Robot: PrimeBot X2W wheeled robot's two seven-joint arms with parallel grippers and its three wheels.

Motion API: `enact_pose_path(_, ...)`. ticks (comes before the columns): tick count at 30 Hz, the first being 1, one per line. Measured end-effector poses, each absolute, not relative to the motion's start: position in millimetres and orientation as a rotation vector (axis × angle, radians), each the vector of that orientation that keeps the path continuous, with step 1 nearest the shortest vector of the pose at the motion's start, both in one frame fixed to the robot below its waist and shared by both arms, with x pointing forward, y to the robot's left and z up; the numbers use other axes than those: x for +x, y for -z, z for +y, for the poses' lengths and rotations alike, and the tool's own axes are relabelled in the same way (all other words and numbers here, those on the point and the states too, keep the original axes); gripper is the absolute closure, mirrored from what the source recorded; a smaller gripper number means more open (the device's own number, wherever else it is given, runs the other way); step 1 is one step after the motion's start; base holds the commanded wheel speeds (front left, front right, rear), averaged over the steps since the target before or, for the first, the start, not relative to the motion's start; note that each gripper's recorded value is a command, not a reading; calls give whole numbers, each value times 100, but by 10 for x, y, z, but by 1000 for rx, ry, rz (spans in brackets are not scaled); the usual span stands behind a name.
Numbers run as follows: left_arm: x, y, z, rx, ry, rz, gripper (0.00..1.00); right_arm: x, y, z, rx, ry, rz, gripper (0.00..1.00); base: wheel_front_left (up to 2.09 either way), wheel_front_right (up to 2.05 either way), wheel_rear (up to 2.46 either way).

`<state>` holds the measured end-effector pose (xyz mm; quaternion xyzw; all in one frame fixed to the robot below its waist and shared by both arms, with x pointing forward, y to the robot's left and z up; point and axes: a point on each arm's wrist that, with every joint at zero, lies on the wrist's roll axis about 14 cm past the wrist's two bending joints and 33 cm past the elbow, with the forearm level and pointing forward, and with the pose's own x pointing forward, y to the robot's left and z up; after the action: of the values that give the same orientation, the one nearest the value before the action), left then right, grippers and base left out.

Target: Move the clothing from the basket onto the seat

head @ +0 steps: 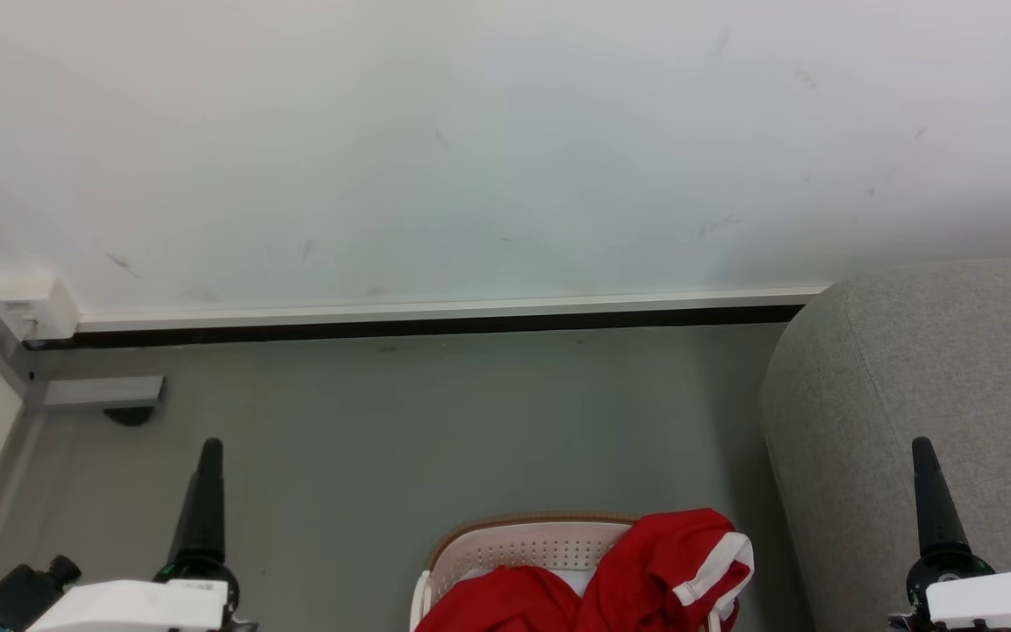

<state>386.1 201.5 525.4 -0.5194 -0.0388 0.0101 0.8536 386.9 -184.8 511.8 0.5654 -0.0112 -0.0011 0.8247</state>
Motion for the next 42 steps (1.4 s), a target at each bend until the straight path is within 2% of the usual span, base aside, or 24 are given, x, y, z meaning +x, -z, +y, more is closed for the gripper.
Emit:
enact_pose_path(20,3859,-5305,1883,-662,15,-85,0,3893,-5230,-1756,747,-46,-55,0,0,0,0)
enact_pose_path(42,3815,-5282,1851,-420,30,-95,0,3884,-5145,-1672,453,-70,-45,0,0,0,0)
